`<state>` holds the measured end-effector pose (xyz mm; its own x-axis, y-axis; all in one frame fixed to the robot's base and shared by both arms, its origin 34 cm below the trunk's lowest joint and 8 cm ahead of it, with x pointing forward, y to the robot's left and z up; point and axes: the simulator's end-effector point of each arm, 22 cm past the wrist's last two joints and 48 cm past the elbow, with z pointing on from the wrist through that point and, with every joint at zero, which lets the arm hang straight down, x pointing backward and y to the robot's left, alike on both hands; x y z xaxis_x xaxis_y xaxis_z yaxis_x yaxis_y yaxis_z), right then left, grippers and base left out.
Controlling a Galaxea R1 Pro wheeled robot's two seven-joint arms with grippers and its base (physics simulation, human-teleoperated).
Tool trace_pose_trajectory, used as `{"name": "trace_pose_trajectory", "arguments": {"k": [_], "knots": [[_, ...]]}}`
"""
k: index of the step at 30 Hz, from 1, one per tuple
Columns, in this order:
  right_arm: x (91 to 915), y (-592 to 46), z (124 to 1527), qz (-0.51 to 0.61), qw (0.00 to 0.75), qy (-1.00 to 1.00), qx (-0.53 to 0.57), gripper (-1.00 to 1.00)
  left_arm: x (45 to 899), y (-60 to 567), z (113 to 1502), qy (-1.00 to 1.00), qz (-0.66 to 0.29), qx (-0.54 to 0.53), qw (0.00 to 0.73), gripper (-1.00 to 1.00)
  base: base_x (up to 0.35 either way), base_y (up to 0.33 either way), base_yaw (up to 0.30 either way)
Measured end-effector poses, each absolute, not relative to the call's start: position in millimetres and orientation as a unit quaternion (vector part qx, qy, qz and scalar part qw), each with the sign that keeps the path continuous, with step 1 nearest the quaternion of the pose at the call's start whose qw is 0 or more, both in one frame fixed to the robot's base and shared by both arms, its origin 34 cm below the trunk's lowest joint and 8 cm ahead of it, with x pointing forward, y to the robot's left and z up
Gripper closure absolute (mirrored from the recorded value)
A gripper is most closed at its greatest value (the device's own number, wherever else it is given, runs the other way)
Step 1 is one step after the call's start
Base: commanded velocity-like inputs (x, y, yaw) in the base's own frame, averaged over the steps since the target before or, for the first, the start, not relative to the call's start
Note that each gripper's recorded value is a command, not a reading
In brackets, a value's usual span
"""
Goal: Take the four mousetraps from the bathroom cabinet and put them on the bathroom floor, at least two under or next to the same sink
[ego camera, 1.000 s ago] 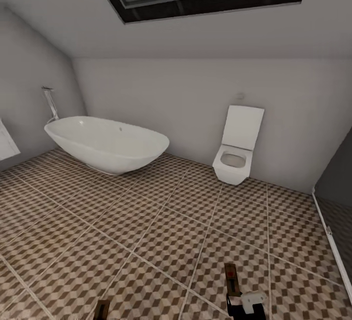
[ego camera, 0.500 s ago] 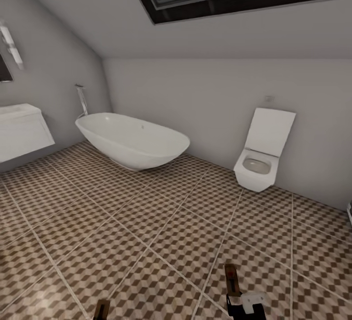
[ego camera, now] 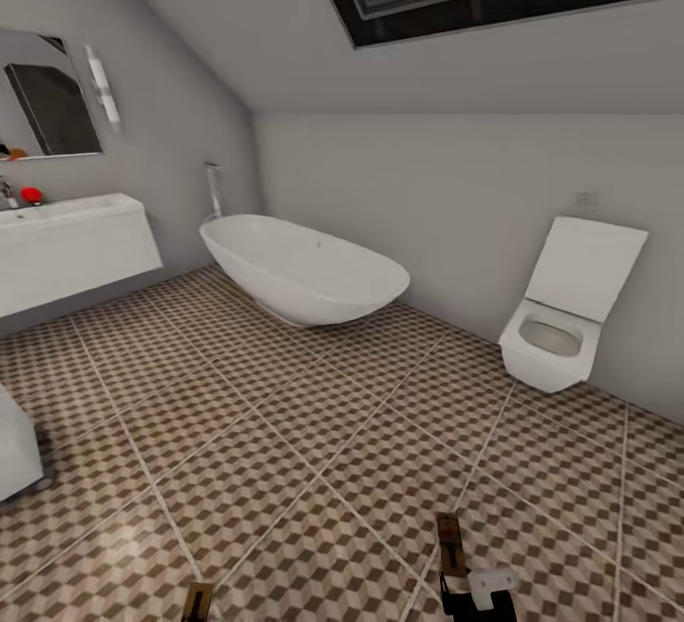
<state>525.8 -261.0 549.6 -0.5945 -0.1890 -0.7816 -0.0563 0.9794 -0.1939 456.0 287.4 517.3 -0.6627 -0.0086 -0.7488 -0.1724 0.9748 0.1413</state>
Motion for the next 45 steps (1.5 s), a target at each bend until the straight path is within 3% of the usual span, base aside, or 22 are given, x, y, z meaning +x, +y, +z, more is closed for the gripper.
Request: {"name": "trace_pose_trajectory", "arguments": {"k": [9,26,45], "knots": [[525.9,-261.0,549.8,-0.074,0.445,0.890,-0.069,1.00,456.0,287.4,517.4,0.906,0.100,-0.050,0.408,1.00,0.034,-0.024,0.265],[526.2,-261.3,550.2,-0.074,0.446,0.889,-0.070,1.00,456.0,287.4,517.6,0.906,0.100,-0.050,0.408,1.00,0.210,-0.109,0.031],[526.0,-260.5,550.1,-0.074,0.446,0.889,-0.070,1.00,456.0,287.4,517.6,0.906,0.100,-0.050,0.408,1.00,0.224,-0.111,0.243]]}}
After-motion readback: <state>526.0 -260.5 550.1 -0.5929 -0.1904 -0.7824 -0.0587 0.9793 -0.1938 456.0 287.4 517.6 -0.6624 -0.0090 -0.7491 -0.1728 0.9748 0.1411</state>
